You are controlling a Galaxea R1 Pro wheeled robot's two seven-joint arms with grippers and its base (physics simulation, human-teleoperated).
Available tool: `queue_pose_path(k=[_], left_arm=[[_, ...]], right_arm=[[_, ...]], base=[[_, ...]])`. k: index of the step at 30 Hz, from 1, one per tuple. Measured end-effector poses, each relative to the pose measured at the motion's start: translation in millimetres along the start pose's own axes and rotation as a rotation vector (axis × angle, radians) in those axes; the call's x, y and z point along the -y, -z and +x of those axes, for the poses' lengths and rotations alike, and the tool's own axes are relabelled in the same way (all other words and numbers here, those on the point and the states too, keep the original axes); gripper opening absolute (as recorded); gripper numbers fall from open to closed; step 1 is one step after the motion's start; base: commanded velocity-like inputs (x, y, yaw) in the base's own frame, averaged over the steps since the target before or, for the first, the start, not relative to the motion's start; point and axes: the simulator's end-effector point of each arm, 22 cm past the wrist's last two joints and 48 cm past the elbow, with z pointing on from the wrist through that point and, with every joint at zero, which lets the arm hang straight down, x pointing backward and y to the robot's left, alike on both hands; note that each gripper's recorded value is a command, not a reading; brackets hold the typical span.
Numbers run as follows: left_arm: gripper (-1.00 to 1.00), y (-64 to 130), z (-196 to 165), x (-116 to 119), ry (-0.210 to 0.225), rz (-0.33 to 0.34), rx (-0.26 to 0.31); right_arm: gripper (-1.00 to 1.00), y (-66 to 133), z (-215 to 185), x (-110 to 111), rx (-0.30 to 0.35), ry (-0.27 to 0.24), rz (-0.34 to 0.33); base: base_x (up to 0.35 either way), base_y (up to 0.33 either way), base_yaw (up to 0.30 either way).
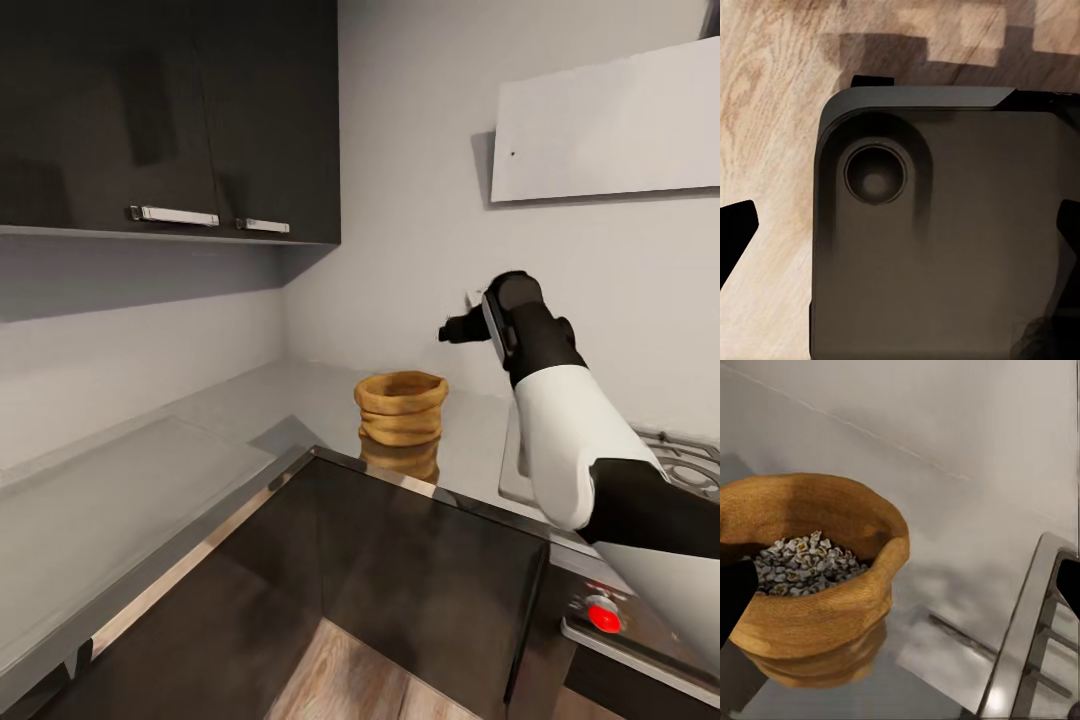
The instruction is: In the kitchen, take the popcorn bag from the countertop, put it into the microwave, and heat it until the popcorn is cooked so the cooked popcorn ends up inside the bag.
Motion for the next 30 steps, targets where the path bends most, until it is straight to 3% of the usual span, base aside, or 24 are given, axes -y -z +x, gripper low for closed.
queue_pose_path(k=[13, 30], left_arm=[[1.00, 0.1, 0, 9, 0.004, 0.011, 0.000], [1.00, 0.1, 1, 10, 0.003, 0.012, -0.001]], right_arm=[[1.00, -5.6, 13, 39, -0.025, -0.028, 0.047], [1.00, -6.5, 15, 43, -0.030, -0.029, 0.051]], base=[[0.000, 0.000, 0.000], [0.133, 0.000, 0.000]])
